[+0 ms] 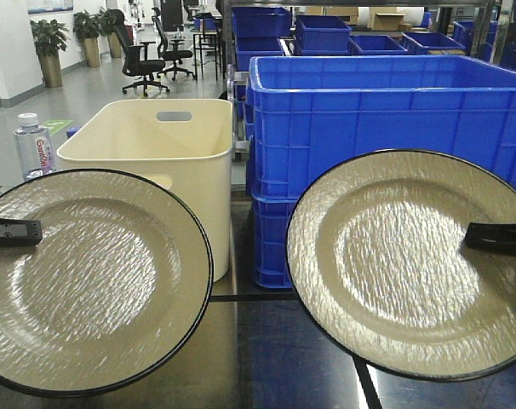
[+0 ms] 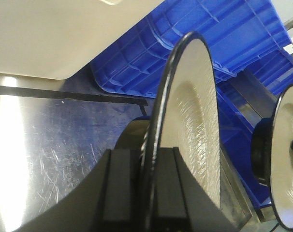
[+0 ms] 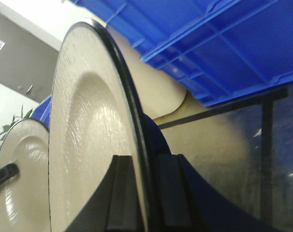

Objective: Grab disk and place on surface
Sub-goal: 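Lower the left gripper's plate onto the table and release it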

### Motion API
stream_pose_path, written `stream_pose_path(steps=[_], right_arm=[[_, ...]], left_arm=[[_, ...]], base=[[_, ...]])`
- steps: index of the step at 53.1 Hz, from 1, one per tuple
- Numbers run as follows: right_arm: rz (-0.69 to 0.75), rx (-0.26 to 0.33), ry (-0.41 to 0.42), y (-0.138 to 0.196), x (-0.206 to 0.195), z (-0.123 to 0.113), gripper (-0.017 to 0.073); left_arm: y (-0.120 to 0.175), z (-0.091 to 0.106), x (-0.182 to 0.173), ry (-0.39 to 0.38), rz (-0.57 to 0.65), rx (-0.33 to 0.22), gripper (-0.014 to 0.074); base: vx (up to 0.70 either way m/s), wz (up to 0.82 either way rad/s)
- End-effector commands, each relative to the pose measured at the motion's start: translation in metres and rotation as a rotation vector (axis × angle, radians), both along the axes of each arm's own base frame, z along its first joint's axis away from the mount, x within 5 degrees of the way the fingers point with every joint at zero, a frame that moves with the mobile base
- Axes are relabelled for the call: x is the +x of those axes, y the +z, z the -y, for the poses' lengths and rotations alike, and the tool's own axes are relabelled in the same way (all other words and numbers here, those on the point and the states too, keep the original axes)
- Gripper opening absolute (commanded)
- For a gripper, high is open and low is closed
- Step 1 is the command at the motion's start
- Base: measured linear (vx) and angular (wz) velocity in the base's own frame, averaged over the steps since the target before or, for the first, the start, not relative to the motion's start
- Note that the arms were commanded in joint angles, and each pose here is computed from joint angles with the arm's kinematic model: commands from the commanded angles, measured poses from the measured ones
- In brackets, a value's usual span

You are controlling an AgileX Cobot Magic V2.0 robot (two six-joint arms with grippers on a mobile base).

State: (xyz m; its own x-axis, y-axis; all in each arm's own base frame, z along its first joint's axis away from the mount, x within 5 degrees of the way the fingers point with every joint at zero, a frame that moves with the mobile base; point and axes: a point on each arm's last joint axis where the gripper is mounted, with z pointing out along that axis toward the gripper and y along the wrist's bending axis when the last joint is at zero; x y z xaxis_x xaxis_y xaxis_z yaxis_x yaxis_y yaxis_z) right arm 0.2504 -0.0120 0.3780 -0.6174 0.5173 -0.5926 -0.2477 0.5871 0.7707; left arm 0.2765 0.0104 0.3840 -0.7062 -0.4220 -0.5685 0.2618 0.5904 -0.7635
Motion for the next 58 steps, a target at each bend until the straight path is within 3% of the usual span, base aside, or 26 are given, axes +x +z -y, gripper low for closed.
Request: stream_pose_path(steps=[1,6,11,23,34,47,58], right_arm=[[0.111,0.114,-0.033,0.027,-0.004,-0.002,-0.0009],[0.136,0.115,-0.030,0.029,-0.004,-0.002,-0.0009],[0.164,0.131,-0.025,0.032,-0.004,-0.002,-0.0009],[0.193,0.206,-0.031,0.038,-0.004,-0.002,-0.0009],[0.196,0.214,-0.031,0.039,-0.004,-0.002,-0.0009],[0.196,0.216,-0.024,0.039,-0.005,-0.002,-0.0009],[0.196,0.216,-0.017,0.039,-0.005,-0.003,-0.0009]], left_arm=[[0.029,0.006,-0.006,0.002,0.141,-0.097,-0.0008],[0.025,0.006,0.000,0.001,0.153,-0.075,-0.0008],[0.014,0.016,0.007,-0.061,0.108,-0.078,-0.0008],[-0.023,0.063,0.036,-0.154,-0.029,-0.060,-0.0005],[-0.056,0.097,0.060,-0.135,-0.087,-0.020,-0.0001],[-0.091,0.116,0.076,-0.158,-0.166,0.004,0.0026],[-0.107,0.120,0.080,-0.192,-0.210,0.020,0.0155]], base=[[0.00,0.00],[0.00,0.00],[0.00,0.00],[0.00,0.00],[0.00,0.00],[0.00,0.00],[0.00,0.00]])
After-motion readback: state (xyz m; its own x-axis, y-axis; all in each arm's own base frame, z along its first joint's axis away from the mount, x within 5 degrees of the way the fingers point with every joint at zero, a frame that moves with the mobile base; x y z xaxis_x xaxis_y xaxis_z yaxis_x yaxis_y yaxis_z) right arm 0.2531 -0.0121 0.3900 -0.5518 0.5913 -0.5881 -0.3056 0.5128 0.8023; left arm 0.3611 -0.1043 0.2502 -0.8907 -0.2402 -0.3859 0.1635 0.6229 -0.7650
